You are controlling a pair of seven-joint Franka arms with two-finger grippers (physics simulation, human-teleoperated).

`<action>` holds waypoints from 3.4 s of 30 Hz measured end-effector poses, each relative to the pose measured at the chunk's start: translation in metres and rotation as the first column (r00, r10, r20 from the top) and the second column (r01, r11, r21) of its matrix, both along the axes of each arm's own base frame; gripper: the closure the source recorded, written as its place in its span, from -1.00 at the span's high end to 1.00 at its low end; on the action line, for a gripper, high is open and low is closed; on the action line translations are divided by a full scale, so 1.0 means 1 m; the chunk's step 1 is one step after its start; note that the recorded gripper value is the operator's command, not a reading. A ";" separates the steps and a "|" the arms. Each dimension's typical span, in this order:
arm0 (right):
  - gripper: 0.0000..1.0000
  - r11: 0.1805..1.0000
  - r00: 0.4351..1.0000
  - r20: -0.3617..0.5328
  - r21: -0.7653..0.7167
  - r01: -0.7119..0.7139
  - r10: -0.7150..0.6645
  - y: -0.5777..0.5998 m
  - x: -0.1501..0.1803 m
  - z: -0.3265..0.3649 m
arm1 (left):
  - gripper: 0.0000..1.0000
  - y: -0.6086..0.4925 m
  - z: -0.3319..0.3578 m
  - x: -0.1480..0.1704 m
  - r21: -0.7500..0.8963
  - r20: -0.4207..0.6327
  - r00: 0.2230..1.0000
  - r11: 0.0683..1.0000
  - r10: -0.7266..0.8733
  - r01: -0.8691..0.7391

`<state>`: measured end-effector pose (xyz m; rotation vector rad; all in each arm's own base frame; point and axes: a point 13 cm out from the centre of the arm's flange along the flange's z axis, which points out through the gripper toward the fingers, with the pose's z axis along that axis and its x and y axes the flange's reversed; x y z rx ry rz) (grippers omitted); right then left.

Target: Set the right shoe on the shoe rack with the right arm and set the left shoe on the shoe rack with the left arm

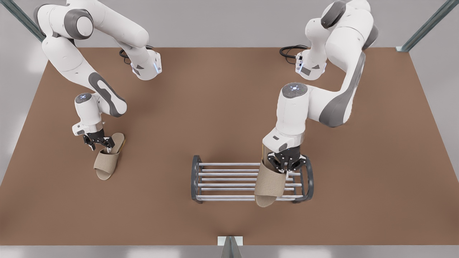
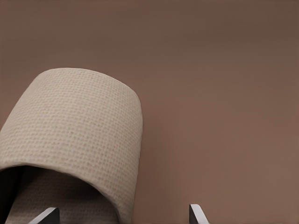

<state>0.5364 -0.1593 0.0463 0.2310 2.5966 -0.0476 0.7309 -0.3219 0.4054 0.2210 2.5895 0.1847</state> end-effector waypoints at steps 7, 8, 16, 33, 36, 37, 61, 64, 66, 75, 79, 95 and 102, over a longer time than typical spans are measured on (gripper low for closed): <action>1.00 1.000 1.000 0.023 -0.013 0.003 -0.003 -0.007 0.005 0.014 | -0.57 -0.005 -0.082 -0.015 0.144 -0.042 0.995 0.986 0.096 -0.089; 1.00 1.000 1.000 0.023 -0.013 0.000 0.000 -0.005 0.005 0.015 | -0.57 -0.001 -0.085 -0.013 0.152 -0.031 0.993 0.983 0.110 -0.104; 1.00 1.000 0.999 0.030 -0.012 -0.016 0.016 0.006 0.010 0.019 | -0.57 0.035 -0.137 -0.024 0.194 -0.001 0.987 0.968 0.160 -0.156; 1.00 0.999 0.999 0.038 0.002 -0.033 0.033 0.031 0.032 0.012 | 1.00 0.022 -0.083 -0.052 0.137 0.136 0.978 0.975 0.159 -0.177; 1.00 1.000 0.999 0.036 0.006 -0.031 0.030 0.034 0.033 0.009 | 1.00 -0.008 -0.005 -0.083 0.002 0.111 0.967 0.973 0.228 -0.230; 1.00 1.000 0.999 0.036 0.006 -0.029 0.029 0.034 0.033 0.010 | 1.00 0.017 0.025 -0.074 -0.051 0.075 0.949 0.951 0.307 -0.303; -0.57 1.000 0.998 0.063 0.004 -0.018 0.018 0.027 0.054 0.011 | 1.00 0.266 0.059 -0.224 0.115 -0.615 0.642 0.858 0.457 -0.501; -0.57 1.000 0.998 0.069 0.003 -0.013 0.012 0.024 0.055 0.015 | 1.00 0.278 0.061 -0.212 0.056 -0.622 0.670 0.876 0.406 -0.480; -0.57 1.000 0.997 0.077 0.000 -0.007 0.007 0.020 0.056 0.020 | 1.00 0.289 0.062 -0.207 0.034 -0.624 0.681 0.884 0.383 -0.467; -0.57 0.996 0.964 0.263 -0.086 -0.024 0.046 0.001 0.153 0.224 | 1.00 0.283 0.059 -0.161 -0.011 -0.613 0.746 0.942 0.259 -0.336; -0.57 0.994 0.965 0.247 -0.093 -0.064 0.086 0.007 0.196 0.356 | 1.00 0.272 0.108 -0.158 -0.050 -0.539 0.817 0.960 0.206 -0.275; -0.57 0.893 0.888 -0.262 -0.148 -0.425 0.379 0.456 0.168 0.401 | 1.00 0.284 0.087 -0.142 -0.052 -0.548 0.825 0.978 0.142 -0.203; -0.57 0.977 0.967 -0.199 -0.104 -0.185 0.161 0.451 0.197 0.358 | 1.00 0.286 0.089 -0.149 -0.049 -0.558 0.820 0.981 0.127 -0.186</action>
